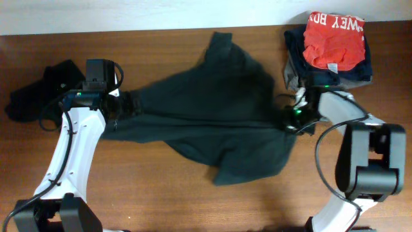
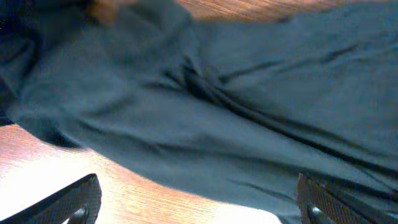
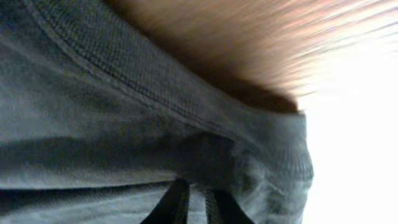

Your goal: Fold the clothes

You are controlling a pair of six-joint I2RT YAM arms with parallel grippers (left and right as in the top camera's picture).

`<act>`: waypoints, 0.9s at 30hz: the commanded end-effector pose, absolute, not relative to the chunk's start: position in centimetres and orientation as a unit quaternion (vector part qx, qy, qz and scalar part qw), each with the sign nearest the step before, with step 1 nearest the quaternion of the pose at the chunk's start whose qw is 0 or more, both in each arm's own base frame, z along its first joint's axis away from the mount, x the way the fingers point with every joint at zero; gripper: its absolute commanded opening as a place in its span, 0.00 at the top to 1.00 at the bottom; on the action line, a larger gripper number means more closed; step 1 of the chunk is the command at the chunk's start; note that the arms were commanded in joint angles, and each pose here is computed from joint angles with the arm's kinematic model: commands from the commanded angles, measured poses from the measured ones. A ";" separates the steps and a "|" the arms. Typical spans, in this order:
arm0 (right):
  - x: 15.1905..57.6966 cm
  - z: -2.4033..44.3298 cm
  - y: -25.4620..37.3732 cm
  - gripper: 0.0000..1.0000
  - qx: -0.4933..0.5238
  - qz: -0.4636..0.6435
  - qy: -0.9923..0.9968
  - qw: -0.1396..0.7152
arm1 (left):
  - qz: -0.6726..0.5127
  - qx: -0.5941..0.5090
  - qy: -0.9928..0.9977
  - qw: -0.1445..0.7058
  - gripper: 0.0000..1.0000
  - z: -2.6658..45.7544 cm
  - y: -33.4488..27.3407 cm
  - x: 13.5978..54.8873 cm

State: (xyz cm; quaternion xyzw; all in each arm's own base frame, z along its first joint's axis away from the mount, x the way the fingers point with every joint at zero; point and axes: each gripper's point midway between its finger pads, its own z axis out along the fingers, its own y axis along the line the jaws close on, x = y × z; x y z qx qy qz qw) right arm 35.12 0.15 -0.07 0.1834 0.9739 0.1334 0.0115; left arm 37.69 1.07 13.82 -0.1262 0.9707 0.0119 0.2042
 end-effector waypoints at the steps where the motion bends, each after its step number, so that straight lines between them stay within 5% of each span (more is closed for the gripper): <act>1: 35.8 -0.7 -2.6 0.84 0.198 0.097 0.975 0.013 | 0.006 -0.114 0.973 0.200 0.01 13.6 0.6 37.6; 3: 36.6 0.7 -2.2 0.84 0.188 0.113 0.976 0.018 | 0.004 -0.113 0.974 0.198 0.01 13.5 0.5 37.5; 8: 38.4 5.4 -0.7 0.52 0.134 0.127 0.982 0.028 | -0.010 -0.074 0.981 0.178 0.02 13.2 -0.7 36.7; 11: 39.0 7.9 0.4 0.41 0.096 0.127 0.987 0.032 | -0.015 0.011 0.986 0.163 0.03 12.8 -2.5 35.9; 18: 39.2 9.0 2.5 0.36 0.053 0.125 0.990 0.034 | 0.013 0.179 0.972 0.150 0.08 9.9 -4.5 35.2; 27: 39.2 8.9 2.5 0.34 0.042 0.112 0.992 0.034 | 0.022 0.197 0.975 0.096 0.19 3.9 -4.4 35.7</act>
